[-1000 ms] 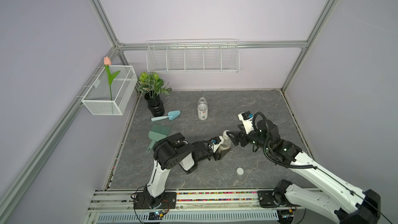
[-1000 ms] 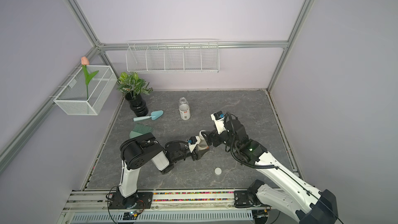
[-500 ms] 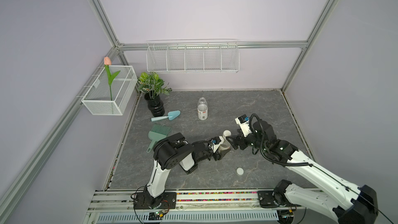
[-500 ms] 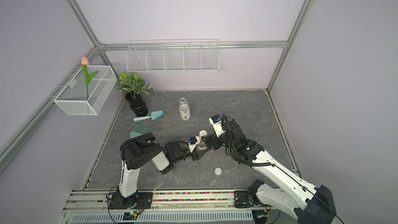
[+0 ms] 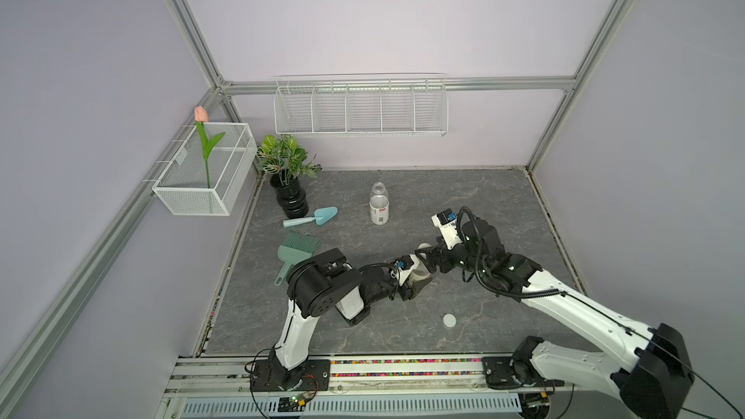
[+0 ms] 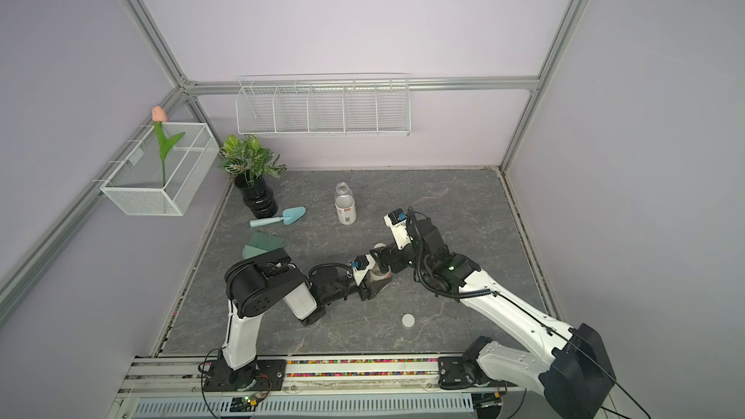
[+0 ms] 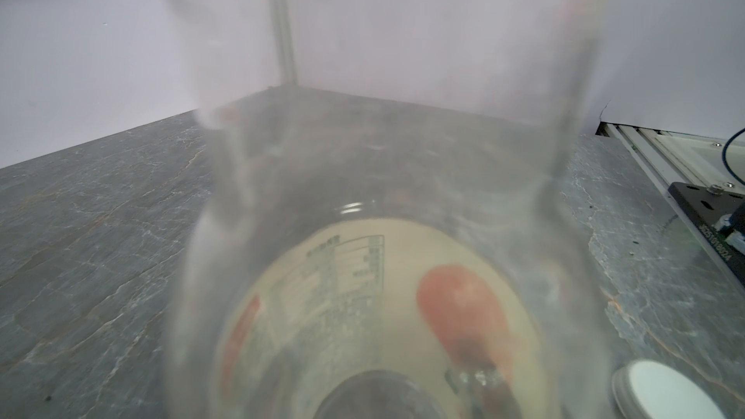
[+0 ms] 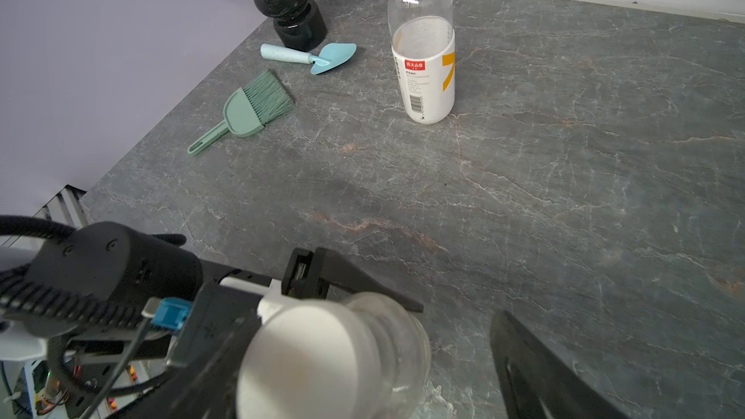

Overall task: Screw on the bottle caps
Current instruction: Screw the bottle cap onto the plastic bottle.

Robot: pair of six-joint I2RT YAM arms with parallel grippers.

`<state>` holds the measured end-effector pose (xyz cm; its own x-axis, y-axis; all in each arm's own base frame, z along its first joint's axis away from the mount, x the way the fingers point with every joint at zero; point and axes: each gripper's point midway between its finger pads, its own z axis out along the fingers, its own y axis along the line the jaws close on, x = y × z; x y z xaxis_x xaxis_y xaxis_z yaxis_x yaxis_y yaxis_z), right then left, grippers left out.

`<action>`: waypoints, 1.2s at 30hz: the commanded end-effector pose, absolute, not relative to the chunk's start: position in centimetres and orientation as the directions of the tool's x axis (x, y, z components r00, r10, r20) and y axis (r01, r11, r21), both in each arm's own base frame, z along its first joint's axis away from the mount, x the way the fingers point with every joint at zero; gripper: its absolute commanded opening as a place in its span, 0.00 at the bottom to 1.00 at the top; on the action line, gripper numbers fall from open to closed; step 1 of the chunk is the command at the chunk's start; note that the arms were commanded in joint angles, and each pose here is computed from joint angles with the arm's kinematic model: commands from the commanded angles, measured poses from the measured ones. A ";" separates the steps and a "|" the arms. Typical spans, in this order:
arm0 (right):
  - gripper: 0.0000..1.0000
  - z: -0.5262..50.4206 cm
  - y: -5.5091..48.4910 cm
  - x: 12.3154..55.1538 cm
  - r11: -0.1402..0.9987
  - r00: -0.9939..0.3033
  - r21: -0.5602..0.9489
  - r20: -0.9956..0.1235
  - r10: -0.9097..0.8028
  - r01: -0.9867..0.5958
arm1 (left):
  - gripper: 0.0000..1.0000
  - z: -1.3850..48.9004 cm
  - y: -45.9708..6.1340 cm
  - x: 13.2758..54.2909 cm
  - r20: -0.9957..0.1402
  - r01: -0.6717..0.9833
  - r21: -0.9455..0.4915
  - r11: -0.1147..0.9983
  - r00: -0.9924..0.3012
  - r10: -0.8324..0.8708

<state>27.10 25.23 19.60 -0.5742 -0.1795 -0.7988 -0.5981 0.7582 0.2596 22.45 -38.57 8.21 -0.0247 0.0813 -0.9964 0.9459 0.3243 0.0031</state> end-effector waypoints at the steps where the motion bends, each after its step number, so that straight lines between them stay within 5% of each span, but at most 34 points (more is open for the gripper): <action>1: 0.90 20.5 25.8 29.0 0.782 -0.566 0.267 -0.814 -0.129 -0.563 | 0.67 4.8 -38.0 21.6 -0.981 0.950 -0.024 0.312 -0.082 0.175; 20: 0.89 19.7 22.3 24.3 0.770 -0.568 0.270 -0.811 -0.141 -0.577 | 0.67 4.9 -38.1 21.7 -0.982 0.950 -0.020 0.313 -0.078 0.173; 36: 0.91 20.3 27.6 30.4 0.778 -0.614 0.319 -0.782 -0.107 -0.542 | 0.67 4.9 -38.0 21.5 -0.981 0.950 -0.018 0.312 -0.076 0.176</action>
